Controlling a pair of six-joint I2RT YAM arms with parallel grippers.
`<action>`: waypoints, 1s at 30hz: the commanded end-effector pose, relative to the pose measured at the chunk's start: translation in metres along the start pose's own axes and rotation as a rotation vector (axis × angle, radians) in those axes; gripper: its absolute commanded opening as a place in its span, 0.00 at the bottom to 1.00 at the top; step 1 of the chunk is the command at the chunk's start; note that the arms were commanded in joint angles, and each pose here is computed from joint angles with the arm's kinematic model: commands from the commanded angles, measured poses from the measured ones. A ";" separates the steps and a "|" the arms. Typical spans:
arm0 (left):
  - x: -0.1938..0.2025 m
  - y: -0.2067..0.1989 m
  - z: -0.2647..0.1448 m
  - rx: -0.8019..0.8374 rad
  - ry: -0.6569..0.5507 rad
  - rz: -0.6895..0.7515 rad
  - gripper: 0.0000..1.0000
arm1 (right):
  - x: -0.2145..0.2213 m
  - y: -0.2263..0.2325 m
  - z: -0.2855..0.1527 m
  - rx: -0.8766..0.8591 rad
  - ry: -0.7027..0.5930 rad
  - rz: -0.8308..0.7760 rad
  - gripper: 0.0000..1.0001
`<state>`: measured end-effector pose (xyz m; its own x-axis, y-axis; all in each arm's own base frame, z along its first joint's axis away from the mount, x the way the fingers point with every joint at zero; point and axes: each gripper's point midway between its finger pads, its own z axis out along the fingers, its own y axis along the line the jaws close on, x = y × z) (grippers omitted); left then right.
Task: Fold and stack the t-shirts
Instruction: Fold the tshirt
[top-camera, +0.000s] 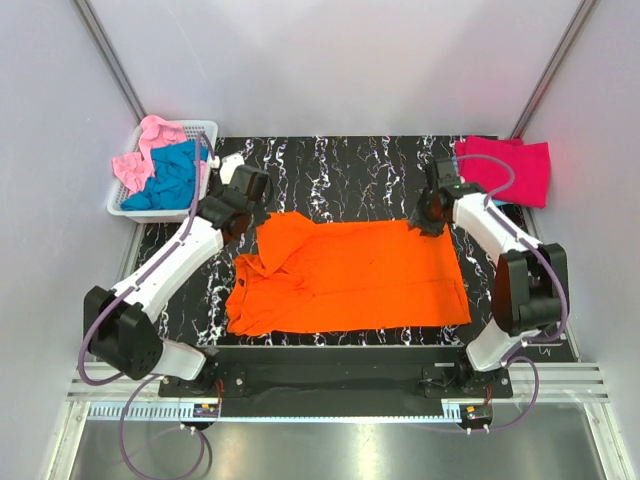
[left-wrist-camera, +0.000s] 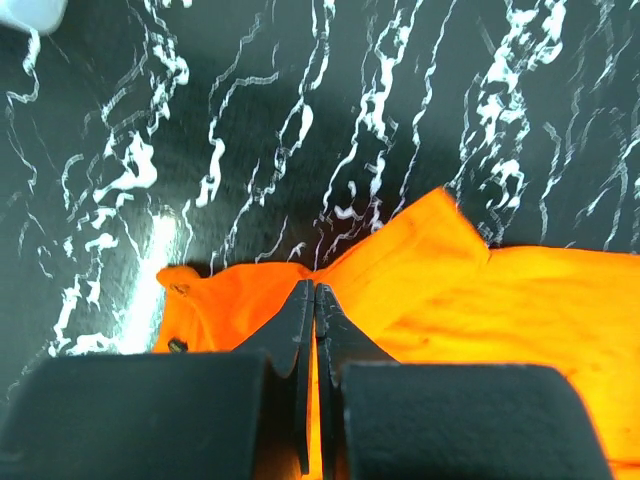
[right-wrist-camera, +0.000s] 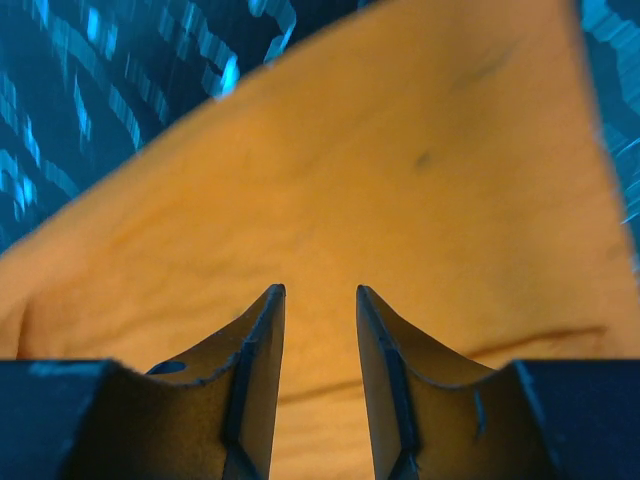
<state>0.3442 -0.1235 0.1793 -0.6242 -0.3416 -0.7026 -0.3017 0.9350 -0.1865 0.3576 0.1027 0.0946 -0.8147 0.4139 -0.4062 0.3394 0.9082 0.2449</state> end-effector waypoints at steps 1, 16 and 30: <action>-0.023 -0.004 -0.004 0.001 -0.032 0.022 0.00 | -0.047 -0.029 0.006 0.090 -0.069 0.060 0.42; -0.037 -0.018 0.021 0.022 0.013 0.047 0.00 | -0.101 -0.065 0.076 0.181 0.000 0.106 0.42; -0.030 -0.017 0.029 0.028 0.042 0.046 0.00 | -0.115 -0.106 0.095 0.255 0.016 0.157 0.42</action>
<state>0.3775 -0.1214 0.1702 -0.6932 -0.2988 -0.6559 -0.2761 0.9507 -0.1412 0.4495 -0.0311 0.0240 -0.7482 0.5703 -0.3391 0.5814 0.8098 0.0790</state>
